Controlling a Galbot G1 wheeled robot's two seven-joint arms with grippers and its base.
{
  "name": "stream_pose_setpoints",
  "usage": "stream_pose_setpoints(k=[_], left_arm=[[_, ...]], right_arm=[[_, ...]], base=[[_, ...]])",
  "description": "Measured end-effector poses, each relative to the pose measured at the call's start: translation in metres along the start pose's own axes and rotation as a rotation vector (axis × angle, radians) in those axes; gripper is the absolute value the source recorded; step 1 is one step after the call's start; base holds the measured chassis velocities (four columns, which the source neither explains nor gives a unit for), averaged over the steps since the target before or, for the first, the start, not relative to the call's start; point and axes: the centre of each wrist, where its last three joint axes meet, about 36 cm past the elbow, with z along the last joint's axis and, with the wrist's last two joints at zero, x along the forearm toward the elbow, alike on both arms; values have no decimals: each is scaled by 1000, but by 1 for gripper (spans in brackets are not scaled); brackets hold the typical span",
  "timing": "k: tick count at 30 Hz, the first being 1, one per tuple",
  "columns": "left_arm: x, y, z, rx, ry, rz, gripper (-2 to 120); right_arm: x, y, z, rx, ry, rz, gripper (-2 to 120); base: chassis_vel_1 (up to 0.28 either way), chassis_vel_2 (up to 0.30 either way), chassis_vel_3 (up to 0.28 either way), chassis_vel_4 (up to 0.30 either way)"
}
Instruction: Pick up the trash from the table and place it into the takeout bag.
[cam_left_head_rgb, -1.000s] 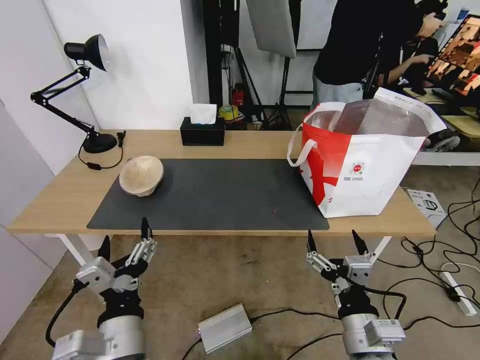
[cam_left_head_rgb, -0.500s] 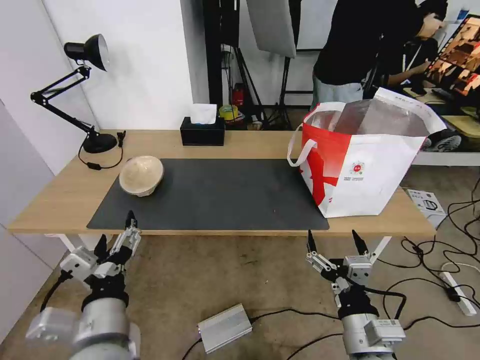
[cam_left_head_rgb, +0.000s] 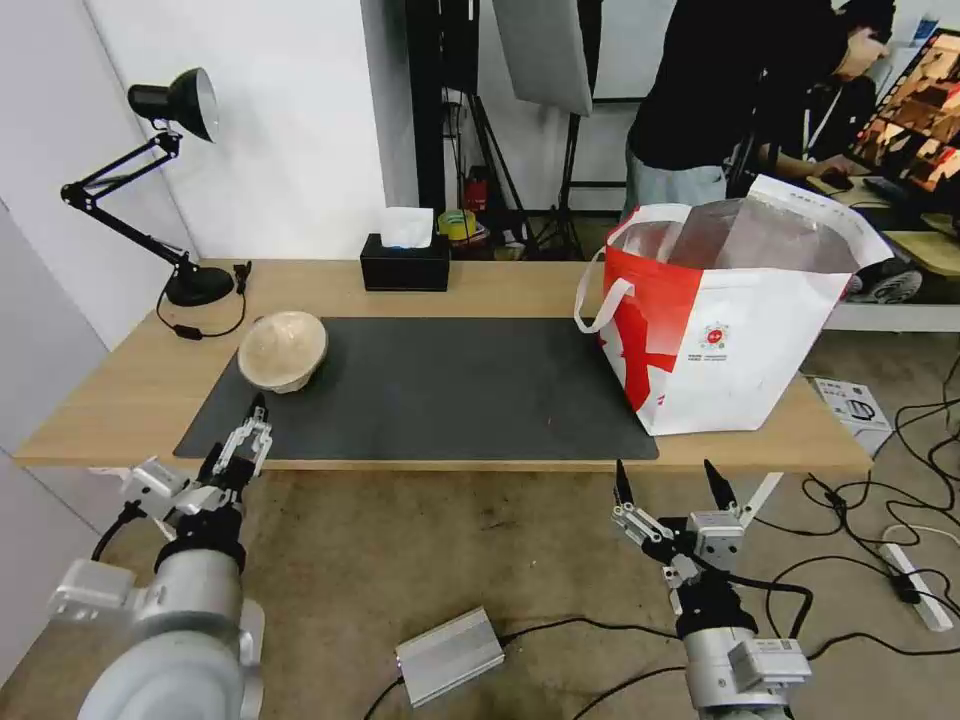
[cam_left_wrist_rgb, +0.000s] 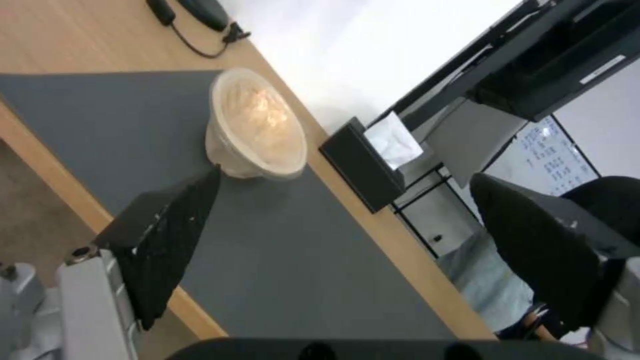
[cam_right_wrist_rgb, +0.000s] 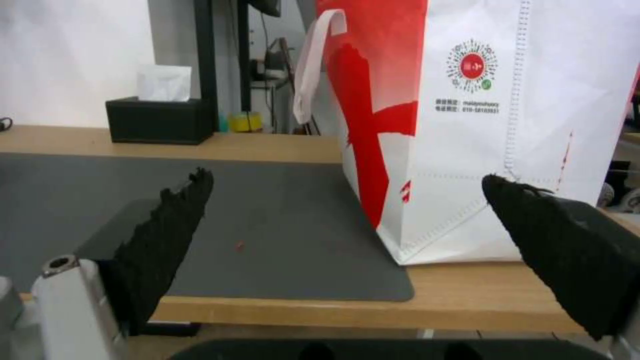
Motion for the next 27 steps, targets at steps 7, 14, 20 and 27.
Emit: stream_pose_setpoints(k=[7,14,20,27], left_arm=[[-12,-3,-14,50,78,-69,100],[-29,0,-31,40,104,-97,100],[-47,3,-40,33,129,-118,100],[-61,2,-44,49,138,-123,100]], right_arm=[[0,0,0,0,0,0,100],[0,0,0,0,0,0,100],[0,0,0,0,0,0,100],[0,0,0,0,0,0,100]], base=[[0,0,0,0],[0,0,0,0],[0,0,0,0],[0,0,0,0]])
